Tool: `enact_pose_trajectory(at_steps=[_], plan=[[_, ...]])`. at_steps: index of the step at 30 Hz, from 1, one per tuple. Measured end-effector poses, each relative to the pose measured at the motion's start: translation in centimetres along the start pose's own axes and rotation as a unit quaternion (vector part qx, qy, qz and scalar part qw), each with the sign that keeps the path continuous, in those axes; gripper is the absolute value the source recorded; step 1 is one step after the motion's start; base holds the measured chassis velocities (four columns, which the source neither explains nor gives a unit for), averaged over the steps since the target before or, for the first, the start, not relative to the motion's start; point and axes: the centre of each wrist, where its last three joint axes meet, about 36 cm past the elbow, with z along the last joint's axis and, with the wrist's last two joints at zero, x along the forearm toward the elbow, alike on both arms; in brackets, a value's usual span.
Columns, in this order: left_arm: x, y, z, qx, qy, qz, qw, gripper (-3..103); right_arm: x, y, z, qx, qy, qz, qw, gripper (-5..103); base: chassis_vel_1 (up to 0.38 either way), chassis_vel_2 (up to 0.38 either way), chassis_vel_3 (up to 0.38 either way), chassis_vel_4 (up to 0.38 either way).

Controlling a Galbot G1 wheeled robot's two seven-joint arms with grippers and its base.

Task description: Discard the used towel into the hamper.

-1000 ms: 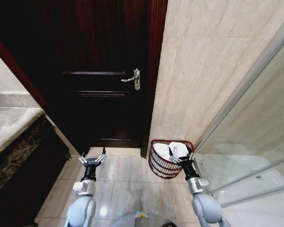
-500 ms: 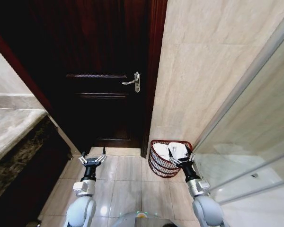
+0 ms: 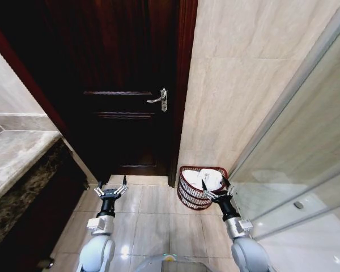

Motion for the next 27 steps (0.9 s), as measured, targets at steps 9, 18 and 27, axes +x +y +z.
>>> enact_pose_trajectory(at_steps=[9, 18, 27], plan=[[-0.11, -0.12, 0.00, 0.001, 0.000, 0.000, 1.0000, 100, -0.10, -0.08, -0.55, 0.000, -0.007, 0.002, 1.000, 100, 0.072, -0.085, -0.067, 0.073], [0.19, 0.00, 0.13, 0.000, 0.003, -0.002, 1.0000, 100, 0.31, 0.31, -0.11, -0.002, -0.002, -0.001, 1.000, 100, 0.056, -0.060, -0.061, 0.057], [0.21, 0.09, 0.15, 0.000, 0.001, -0.003, 1.0000, 100, 0.52, 0.26, -0.04, -0.001, 0.000, 0.000, 1.000, 100, 0.047, -0.063, -0.064, 0.063]])
